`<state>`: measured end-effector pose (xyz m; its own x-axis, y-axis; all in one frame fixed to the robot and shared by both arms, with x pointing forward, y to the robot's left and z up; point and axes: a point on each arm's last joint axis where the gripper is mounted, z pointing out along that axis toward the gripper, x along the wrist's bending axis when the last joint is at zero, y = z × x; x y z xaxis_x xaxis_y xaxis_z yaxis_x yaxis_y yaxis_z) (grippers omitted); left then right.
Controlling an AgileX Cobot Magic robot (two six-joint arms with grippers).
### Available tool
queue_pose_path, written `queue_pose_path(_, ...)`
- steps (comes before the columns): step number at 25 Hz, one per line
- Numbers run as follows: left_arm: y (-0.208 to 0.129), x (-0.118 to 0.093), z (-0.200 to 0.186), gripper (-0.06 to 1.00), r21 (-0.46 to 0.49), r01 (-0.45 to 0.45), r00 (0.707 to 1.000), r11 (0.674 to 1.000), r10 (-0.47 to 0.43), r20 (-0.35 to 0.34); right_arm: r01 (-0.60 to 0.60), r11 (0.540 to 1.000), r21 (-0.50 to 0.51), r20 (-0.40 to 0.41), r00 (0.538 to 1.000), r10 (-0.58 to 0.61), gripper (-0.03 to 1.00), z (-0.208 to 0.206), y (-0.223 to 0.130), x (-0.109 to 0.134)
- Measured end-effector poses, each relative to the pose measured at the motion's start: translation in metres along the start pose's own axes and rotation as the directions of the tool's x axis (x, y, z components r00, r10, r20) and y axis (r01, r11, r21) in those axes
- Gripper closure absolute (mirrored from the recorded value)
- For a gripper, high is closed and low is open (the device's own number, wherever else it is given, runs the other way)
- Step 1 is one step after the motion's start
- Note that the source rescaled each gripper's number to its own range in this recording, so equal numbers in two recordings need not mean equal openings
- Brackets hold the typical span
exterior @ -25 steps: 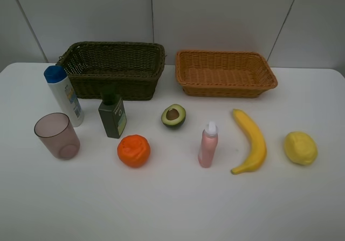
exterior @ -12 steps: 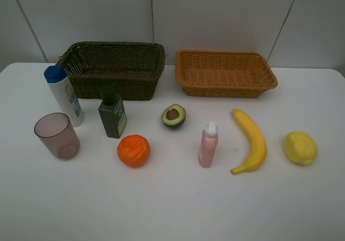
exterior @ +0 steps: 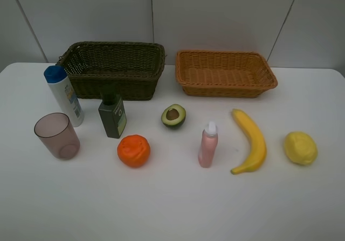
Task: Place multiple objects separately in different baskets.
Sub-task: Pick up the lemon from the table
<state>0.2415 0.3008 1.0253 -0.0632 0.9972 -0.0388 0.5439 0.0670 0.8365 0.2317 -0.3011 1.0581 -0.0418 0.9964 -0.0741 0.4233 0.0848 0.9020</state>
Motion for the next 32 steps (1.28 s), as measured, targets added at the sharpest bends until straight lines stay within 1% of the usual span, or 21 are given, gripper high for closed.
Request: queue_pose_path(32, 0.0000, 0.0000, 0.0000, -0.06, 0.000, 0.000, 1.000, 1.000, 0.000, 0.000, 0.000, 1.000, 0.000, 0.000, 1.000, 0.000, -0.02, 0.0000, 0.0000, 0.0000)
